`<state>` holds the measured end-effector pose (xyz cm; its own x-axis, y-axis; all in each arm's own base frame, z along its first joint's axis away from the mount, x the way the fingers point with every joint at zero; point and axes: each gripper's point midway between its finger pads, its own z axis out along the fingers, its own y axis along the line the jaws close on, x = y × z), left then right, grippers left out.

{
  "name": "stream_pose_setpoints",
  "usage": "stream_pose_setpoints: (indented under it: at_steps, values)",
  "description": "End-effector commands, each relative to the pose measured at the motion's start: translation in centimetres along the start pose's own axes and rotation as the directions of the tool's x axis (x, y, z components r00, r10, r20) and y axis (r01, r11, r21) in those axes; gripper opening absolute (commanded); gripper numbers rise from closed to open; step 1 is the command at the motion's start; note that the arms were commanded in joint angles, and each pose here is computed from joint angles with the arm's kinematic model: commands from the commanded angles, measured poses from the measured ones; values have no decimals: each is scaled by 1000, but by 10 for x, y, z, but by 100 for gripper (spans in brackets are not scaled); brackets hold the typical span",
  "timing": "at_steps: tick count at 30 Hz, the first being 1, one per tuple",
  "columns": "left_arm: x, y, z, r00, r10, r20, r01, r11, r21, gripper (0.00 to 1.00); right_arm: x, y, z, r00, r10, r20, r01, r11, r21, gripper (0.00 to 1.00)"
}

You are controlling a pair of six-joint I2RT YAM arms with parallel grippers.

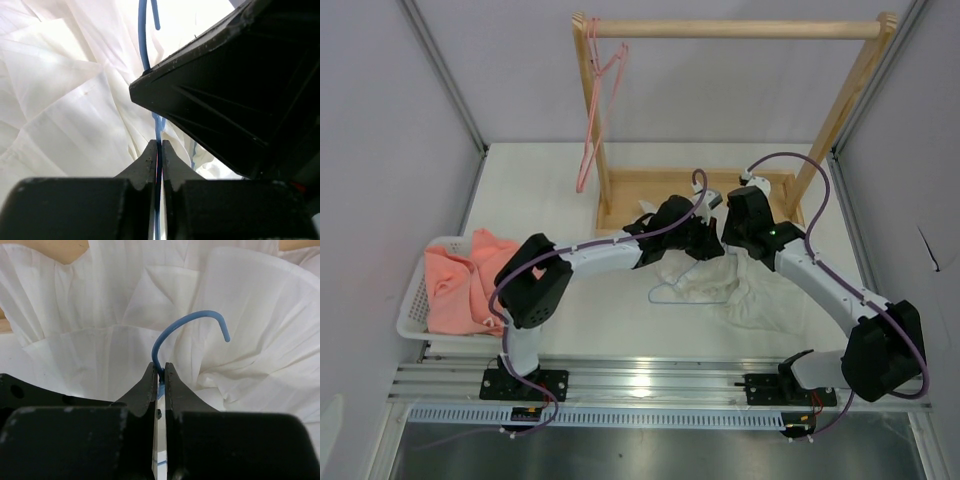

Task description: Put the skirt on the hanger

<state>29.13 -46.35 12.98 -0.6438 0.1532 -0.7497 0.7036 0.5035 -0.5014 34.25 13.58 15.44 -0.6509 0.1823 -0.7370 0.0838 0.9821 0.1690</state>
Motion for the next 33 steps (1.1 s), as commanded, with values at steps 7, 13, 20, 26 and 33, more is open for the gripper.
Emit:
stream_pose_setpoints:
  at_steps: [7, 13, 20, 26, 33]
  values:
    - [-61, -13, -78, 978, 68, 198, -31, 983, -181, 39, -33, -11, -17, 988, 28, 150, -32, 999, 23, 0]
    - [-61, 14, -131, 965, 37, 259, 57, 937, -344, 45, -33, -15, -20, 987, 25, 161, -31, 999, 35, 0]
    - [-17, 7, -171, 929, 29, 369, 64, 969, -238, 43, -37, -16, -18, 987, 25, 161, -34, 998, 53, 0]
    - [30, -4, -180, 897, -47, 439, 125, 981, -151, 43, -41, -17, -17, 987, 24, 158, -35, 997, 67, 0]
    - [56, -10, -171, 805, -212, 554, 315, 944, -96, 45, -43, -21, -14, 989, 47, 142, -57, 996, 72, 0]
